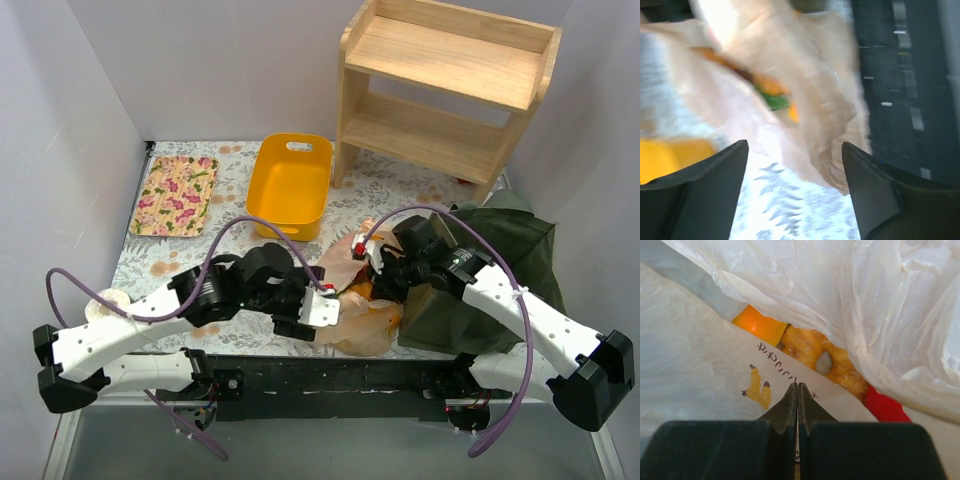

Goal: Untie the knot of the grocery bags and take out the mixed food

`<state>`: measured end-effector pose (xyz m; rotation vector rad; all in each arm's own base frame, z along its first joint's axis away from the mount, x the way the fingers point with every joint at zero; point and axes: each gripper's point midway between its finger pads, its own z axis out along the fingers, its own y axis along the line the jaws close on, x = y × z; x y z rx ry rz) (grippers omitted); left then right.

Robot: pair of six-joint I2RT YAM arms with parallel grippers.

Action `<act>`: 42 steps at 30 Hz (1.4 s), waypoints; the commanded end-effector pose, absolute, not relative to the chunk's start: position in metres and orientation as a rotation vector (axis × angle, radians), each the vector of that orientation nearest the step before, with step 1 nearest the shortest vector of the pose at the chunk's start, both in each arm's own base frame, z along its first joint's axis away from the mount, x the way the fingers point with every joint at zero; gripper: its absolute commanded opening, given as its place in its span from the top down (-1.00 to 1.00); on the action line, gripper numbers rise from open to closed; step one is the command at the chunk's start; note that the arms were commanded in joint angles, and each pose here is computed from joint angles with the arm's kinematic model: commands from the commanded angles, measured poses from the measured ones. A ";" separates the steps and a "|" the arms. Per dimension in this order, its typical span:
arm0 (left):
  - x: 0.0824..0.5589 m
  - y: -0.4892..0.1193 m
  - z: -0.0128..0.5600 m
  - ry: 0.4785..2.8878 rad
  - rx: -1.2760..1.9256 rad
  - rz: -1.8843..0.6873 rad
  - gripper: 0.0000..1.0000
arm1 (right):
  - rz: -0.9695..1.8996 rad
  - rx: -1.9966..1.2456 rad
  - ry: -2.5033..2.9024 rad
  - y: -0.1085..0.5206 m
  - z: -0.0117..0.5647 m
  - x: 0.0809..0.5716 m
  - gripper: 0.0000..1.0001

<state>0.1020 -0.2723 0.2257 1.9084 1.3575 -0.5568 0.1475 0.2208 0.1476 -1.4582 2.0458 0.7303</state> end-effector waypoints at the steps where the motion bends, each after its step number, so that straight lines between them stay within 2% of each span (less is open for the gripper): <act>1: 0.158 -0.246 0.287 1.317 1.554 -0.245 -0.59 | 0.642 -1.421 1.910 0.237 0.187 0.180 0.97; 3: 0.169 -0.228 0.306 1.319 1.435 -0.190 -0.65 | 0.611 -1.430 1.864 0.243 0.199 0.191 0.97; 4: 0.171 -0.224 0.309 1.353 1.364 -0.209 -0.77 | 0.601 -1.439 1.850 0.244 0.201 0.194 0.97; 7: 0.183 -0.208 0.330 1.392 1.141 -0.209 -0.95 | 0.577 -1.438 1.787 0.254 0.212 0.208 0.97; 9: 0.194 -0.205 0.340 1.412 1.041 -0.228 -0.96 | 0.629 -1.466 1.757 0.265 0.216 0.207 0.97; 11: 0.201 -0.208 0.364 1.397 0.947 -0.284 -0.96 | 0.668 -1.563 1.725 0.274 0.208 0.192 0.96; 13: 0.211 -0.212 0.362 1.412 0.944 -0.274 -0.96 | 0.774 -1.810 1.664 0.272 0.185 0.137 0.94; 16: 0.224 -0.213 0.358 1.433 0.900 -0.245 -0.96 | 0.747 -2.019 1.539 0.246 0.165 0.097 0.95; 21: 0.232 -0.218 0.346 1.424 0.864 -0.260 -0.96 | 0.481 -2.077 1.394 0.221 0.162 0.117 0.97; 26: 0.238 -0.216 0.318 1.486 0.886 -0.236 -0.96 | 0.270 -2.023 1.264 0.237 0.192 0.159 0.97; 32: 0.237 -0.215 0.317 1.494 0.868 -0.267 -0.96 | 0.078 -2.009 1.295 0.237 0.178 0.204 0.97; 34: 0.239 -0.215 0.318 1.491 0.869 -0.261 -0.96 | 0.057 -1.987 1.361 0.237 0.168 0.218 0.90; 35: 0.239 -0.214 0.319 1.487 0.869 -0.255 -0.97 | 0.066 -1.960 1.412 0.238 0.163 0.221 0.75; 38: 0.240 -0.214 0.316 1.486 0.876 -0.251 -0.96 | 0.039 -1.884 1.538 0.242 0.147 0.235 0.46; 42: 0.239 -0.215 0.315 1.494 0.886 -0.262 -0.96 | -0.011 -1.833 1.638 0.241 0.125 0.247 0.27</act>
